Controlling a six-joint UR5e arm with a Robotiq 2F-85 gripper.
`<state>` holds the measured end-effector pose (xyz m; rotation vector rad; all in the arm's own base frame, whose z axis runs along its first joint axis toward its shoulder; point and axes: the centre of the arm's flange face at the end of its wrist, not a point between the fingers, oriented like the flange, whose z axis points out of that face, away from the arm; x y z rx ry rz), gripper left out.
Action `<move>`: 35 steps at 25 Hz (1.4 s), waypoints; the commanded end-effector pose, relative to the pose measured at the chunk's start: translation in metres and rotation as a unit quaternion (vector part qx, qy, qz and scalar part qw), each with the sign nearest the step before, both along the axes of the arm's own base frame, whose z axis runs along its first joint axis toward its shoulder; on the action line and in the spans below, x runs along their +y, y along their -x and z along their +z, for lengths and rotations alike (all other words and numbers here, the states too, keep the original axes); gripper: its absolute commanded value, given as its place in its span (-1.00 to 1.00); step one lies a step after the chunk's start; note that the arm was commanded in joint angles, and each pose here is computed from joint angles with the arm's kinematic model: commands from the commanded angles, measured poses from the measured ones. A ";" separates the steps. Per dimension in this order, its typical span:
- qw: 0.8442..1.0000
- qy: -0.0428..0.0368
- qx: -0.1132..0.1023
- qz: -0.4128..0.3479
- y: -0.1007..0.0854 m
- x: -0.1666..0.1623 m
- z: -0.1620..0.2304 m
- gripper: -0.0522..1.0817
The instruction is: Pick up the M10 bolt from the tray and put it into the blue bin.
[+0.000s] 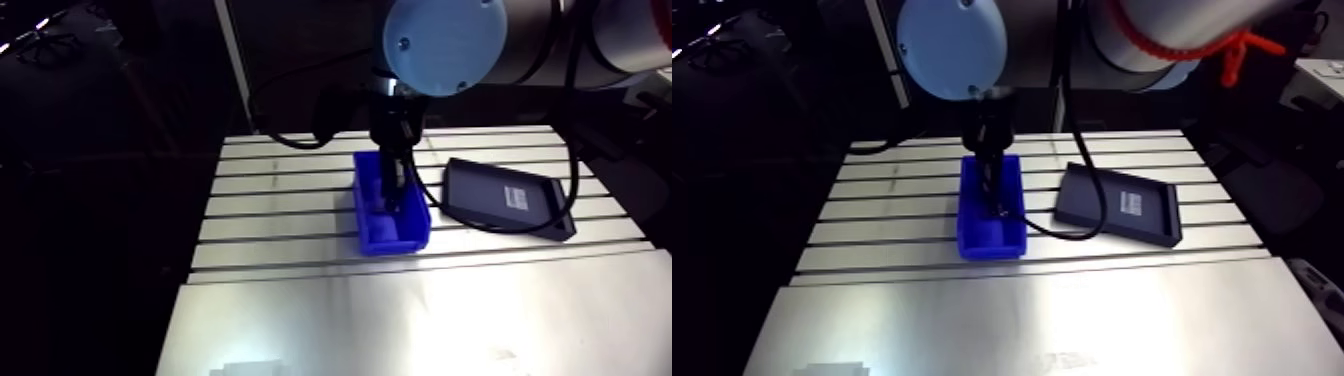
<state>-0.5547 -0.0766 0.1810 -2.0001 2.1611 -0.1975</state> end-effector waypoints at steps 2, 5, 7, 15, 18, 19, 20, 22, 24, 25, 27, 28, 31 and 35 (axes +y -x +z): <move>1.000 0.000 0.002 0.000 0.000 0.001 0.005 -0.28; 1.000 0.001 0.009 0.001 0.002 -0.001 0.015 -0.34; 1.000 0.003 0.010 0.002 0.002 -0.002 0.033 -0.40; 1.000 0.006 0.014 0.002 0.005 -0.004 0.099 -0.87; 1.000 0.005 0.017 -0.006 0.006 -0.004 0.119 -0.89; 1.000 -0.001 0.021 -0.023 0.008 -0.004 0.124 -0.89; 0.999 -0.004 0.025 -0.041 0.009 -0.003 0.127 -0.89; 0.996 -0.013 0.037 -0.083 0.015 -0.003 0.135 -0.89; 0.990 -0.019 0.049 -0.133 0.020 0.003 0.145 -0.89; 0.984 -0.026 0.055 -0.167 0.022 0.005 0.150 -0.89; 0.966 -0.039 0.072 -0.246 0.028 0.012 0.166 -0.89; 0.954 -0.044 0.083 -0.284 0.030 0.014 0.178 -0.89; 0.899 -0.053 0.113 -0.420 0.035 0.027 0.215 -0.89; 0.805 -0.066 0.123 -0.577 0.036 0.029 0.249 -0.89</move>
